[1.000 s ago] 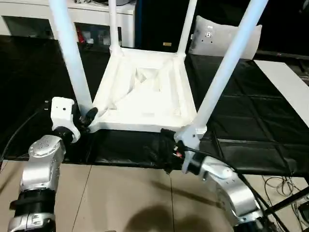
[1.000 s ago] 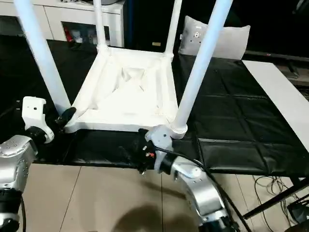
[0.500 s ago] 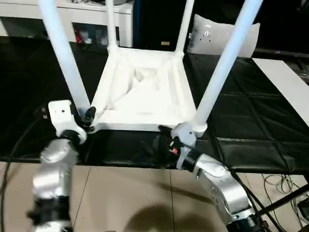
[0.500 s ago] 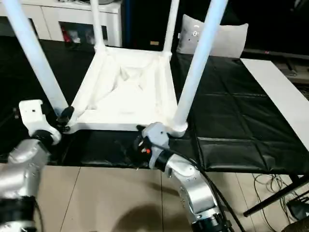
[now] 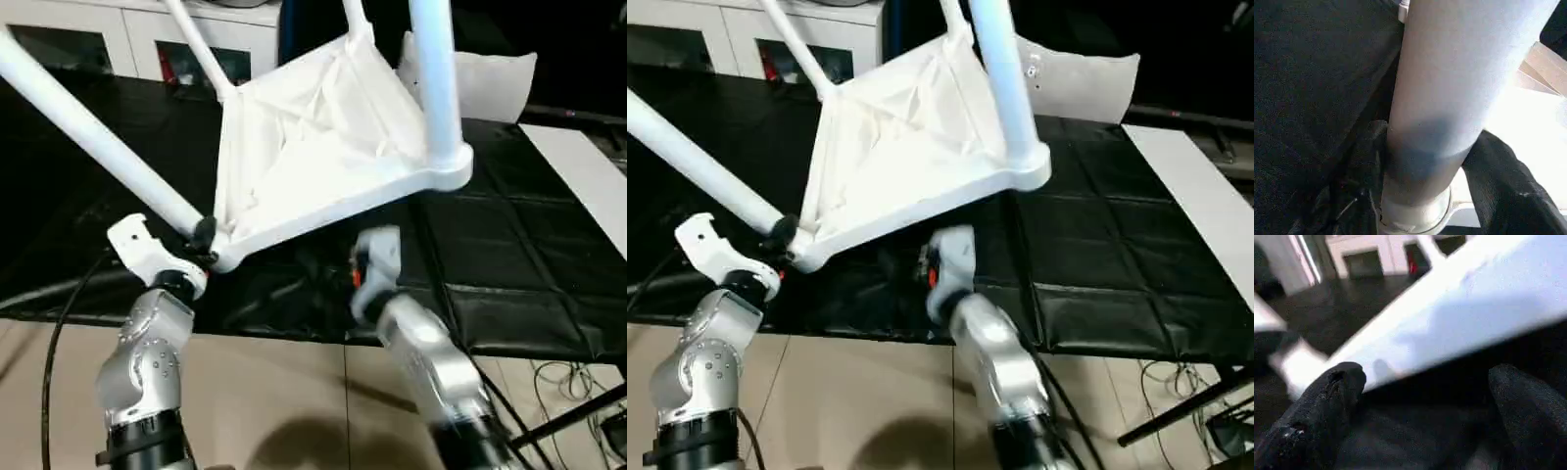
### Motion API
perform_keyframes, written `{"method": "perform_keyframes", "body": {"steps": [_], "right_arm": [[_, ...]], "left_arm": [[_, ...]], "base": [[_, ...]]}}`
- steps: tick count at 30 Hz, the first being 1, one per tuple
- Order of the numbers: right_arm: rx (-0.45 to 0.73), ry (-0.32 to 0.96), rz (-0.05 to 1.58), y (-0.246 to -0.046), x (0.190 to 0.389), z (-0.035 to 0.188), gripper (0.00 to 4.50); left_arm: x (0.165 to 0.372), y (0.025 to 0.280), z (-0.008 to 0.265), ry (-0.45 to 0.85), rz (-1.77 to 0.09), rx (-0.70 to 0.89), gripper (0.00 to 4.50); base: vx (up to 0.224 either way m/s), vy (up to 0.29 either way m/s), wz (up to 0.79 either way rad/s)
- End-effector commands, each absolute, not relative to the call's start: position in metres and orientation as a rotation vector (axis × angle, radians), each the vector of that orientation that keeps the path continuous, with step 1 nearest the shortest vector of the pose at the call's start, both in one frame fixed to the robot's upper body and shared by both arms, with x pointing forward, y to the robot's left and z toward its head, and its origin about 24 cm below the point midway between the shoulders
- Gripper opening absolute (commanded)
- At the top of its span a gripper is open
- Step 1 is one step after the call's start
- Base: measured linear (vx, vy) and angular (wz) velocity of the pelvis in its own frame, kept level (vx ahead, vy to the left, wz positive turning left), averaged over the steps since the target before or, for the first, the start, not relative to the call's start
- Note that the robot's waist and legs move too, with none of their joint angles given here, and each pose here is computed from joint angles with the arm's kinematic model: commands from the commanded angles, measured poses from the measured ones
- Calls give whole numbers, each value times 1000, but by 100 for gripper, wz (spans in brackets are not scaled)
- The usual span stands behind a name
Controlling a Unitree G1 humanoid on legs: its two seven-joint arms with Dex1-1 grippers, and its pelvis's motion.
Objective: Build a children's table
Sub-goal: Flip table
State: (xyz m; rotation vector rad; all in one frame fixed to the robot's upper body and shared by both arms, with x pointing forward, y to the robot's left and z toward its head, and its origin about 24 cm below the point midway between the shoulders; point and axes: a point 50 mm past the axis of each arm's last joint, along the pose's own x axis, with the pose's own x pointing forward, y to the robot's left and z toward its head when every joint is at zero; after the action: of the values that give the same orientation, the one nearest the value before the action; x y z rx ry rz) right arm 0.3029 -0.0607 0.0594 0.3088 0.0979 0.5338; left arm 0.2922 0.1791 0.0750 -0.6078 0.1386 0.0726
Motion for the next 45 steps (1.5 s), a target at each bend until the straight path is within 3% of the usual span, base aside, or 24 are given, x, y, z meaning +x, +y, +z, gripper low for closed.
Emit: {"method": "perform_keyframes", "body": {"steps": [1, 8, 20, 28, 45], "right_arm": [[421, 68, 507, -61, 308, 62, 450], [538, 67, 421, -55, 323, 66, 450], [865, 50, 421, -20, 355, 97, 450], [924, -13, 518, -10, 359, 114, 450], [1011, 32, 526, -10, 376, 121, 450]], "left_arm": [[285, 152, 49, 291, 47, -760, 204], [285, 141, 49, 313, 23, -788, 204], [287, 131, 51, 334, -25, -765, 204], [288, 133, 52, 332, -26, -736, 204], [270, 122, 56, 367, -234, -593, 204]], "base": [[0, 0, 0], [0, 0, 0], [0, 0, 0], [0, 0, 0], [0, 0, 0]]}}
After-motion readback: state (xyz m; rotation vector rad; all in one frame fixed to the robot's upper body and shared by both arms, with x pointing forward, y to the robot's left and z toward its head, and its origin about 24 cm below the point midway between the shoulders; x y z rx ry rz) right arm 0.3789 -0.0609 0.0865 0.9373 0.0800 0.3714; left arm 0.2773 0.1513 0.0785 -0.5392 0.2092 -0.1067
